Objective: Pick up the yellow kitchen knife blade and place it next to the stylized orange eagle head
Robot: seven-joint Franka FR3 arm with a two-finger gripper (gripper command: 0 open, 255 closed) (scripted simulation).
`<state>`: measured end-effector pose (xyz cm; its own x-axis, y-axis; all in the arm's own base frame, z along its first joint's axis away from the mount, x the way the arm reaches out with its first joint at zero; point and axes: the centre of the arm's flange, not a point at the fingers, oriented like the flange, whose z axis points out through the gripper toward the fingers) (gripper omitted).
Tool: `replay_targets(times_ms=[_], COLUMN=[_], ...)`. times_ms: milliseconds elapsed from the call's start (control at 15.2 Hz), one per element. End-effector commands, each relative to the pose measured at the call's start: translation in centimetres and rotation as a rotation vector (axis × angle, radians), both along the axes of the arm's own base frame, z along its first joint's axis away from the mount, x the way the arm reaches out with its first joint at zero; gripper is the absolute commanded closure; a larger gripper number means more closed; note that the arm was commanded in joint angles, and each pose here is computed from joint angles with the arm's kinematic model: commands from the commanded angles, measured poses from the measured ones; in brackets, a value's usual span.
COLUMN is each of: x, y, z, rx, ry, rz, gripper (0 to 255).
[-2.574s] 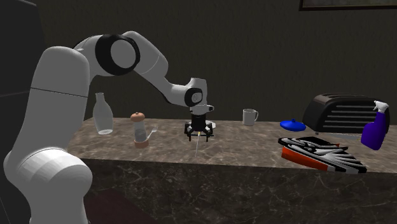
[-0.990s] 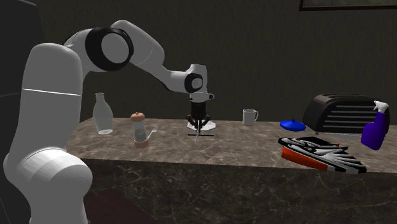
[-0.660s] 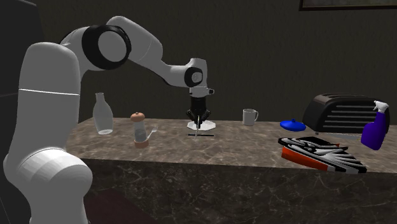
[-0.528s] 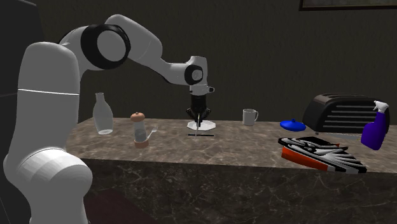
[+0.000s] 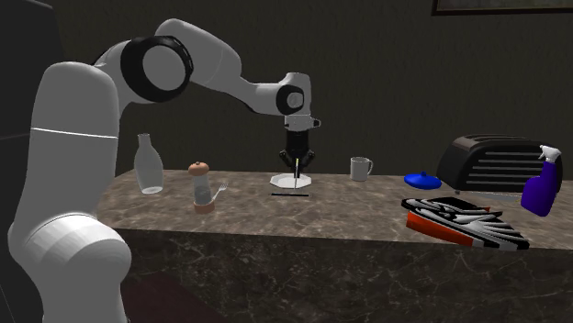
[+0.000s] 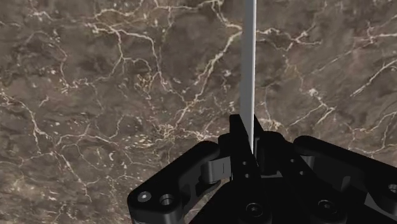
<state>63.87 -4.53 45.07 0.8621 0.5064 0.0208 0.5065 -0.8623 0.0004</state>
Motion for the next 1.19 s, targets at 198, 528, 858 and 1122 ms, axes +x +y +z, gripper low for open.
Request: replay_targets(times_ms=[198, 528, 858, 1122], x=[1.7, 3.5, 5.2, 6.0], y=[-6.3, -12.7, -19.0, -21.9], z=[0.0, 0.0, 0.1, -1.0], rx=[0.0, 0.0, 0.0, 0.0], ry=[0.0, 0.0, 0.0, 0.0], rz=[0.001, 0.001, 0.001, 0.001], gripper=[255, 255, 255, 255])
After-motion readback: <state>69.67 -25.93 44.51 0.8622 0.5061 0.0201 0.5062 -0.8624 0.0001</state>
